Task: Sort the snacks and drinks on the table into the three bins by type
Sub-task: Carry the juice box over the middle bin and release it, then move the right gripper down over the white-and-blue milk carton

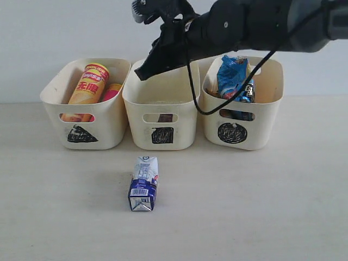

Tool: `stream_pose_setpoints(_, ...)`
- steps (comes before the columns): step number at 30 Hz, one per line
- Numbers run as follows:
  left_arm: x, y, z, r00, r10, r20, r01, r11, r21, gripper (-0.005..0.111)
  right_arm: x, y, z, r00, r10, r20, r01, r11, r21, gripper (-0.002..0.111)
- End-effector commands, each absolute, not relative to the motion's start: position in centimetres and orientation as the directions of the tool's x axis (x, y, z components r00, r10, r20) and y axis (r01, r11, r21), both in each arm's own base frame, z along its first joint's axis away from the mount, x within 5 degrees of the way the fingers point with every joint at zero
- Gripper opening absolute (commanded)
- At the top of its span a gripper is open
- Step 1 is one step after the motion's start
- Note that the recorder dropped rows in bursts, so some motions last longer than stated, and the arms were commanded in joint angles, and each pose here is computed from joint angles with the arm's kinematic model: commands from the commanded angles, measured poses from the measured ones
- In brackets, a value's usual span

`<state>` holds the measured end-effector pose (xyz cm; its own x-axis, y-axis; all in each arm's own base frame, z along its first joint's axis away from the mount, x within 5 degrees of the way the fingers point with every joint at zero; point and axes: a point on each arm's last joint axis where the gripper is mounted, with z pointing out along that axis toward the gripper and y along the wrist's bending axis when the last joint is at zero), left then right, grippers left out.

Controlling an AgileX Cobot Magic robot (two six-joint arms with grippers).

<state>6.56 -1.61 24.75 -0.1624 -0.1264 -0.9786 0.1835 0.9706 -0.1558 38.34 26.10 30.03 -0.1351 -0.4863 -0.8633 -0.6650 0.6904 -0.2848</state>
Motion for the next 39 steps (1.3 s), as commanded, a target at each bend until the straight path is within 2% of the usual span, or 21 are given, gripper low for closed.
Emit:
stream_pose_setpoints(1,6.5,-1.6,24.7,-0.157,-0.134,-0.979,0.182,0.970,-0.162,0.004,36.3,25.1,31.7,-0.274,-0.498,-0.823,-0.705,0.686,-0.181,0.000)
stream_pose_setpoints(11,6.5,-1.6,24.7,-0.157,-0.134,-0.979,0.182,0.970,-0.162,0.004,31.9,23.7,32.1,-0.517,-0.574,-0.635,-0.767,0.640,0.046,0.000)
stream_pose_setpoints(17,6.5,-1.6,24.7,-0.157,-0.134,-0.979,0.182,0.970,-0.162,0.004,29.5,23.5,30.0,-0.683,-0.502,-0.530,-0.689,0.684,0.240,0.000)
stream_pose_setpoints(25,6.5,-1.6,24.7,-0.157,-0.134,-0.979,0.182,0.970,-0.162,0.004,26.3,26.4,28.1,-0.745,-0.478,-0.465,-0.638,0.713,0.291,0.000)
stream_pose_setpoints(33,6.5,-1.6,24.7,-0.157,-0.134,-0.979,0.182,0.970,-0.162,0.004,26.9,27.0,26.3,-0.777,-0.463,-0.426,-0.592,0.769,0.243,0.001)
stream_pose_setpoints(36,6.5,-1.6,24.7,-0.157,-0.134,-0.979,0.182,0.970,-0.162,0.004,27.0,27.1,25.7,-0.778,-0.473,-0.415,-0.594,0.769,0.237,0.015)
stream_pose_setpoints(39,6.5,-1.6,24.7,-0.157,-0.134,-0.979,0.182,0.970,-0.162,0.004,27.2,27.3,25.2,-0.795,-0.457,-0.398,-0.572,0.784,0.242,0.048)
